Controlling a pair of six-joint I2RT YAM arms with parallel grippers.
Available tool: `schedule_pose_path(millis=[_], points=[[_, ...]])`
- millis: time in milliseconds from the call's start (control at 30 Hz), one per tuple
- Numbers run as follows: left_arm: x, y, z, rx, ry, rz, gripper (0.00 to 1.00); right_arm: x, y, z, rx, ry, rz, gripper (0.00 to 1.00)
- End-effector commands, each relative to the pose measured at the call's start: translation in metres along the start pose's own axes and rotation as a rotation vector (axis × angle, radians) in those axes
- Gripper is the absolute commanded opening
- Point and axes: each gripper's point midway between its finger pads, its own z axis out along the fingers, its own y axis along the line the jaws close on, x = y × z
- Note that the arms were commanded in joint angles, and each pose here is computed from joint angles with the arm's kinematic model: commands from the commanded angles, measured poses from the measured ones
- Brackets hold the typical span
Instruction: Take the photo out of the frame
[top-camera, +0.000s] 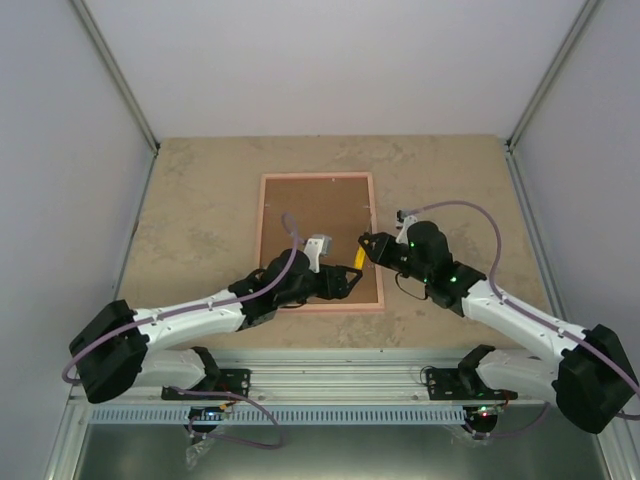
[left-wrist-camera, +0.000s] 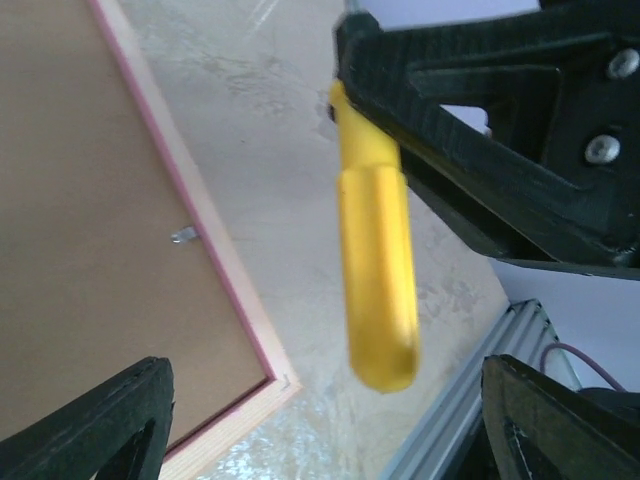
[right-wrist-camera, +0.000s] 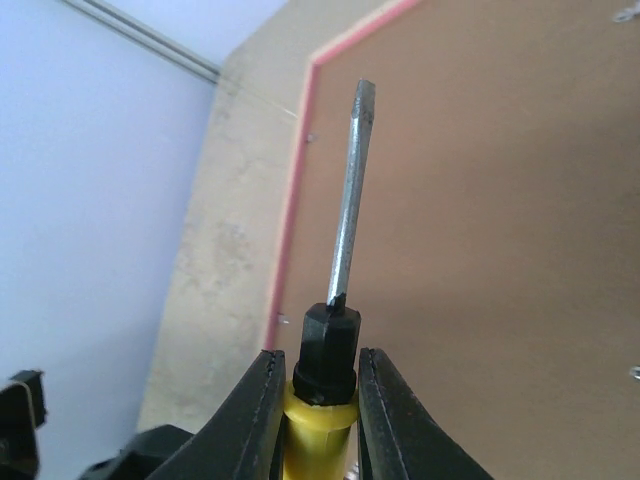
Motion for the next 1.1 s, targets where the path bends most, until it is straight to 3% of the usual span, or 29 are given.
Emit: schedule_pose_path(millis=[0,433,1067], points=[[-0.011,-0.033,0.004,0.095,-0.033,0.043,0.83,-0.006,0.018,-0.005,-0.09,-0.063,0.061,0.0],[-0.018,-0.043,0.002,0.177,-0.093,-0.014,0.47,0.008,0.037,-0.017,-0.22,-0.076,0.087,0.01],[-0.028,-0.036,-0.006,0.183,-0.131,-0.044,0.19,0.035,0.059,-0.012,-0.362,0.019,0.03,0.01]])
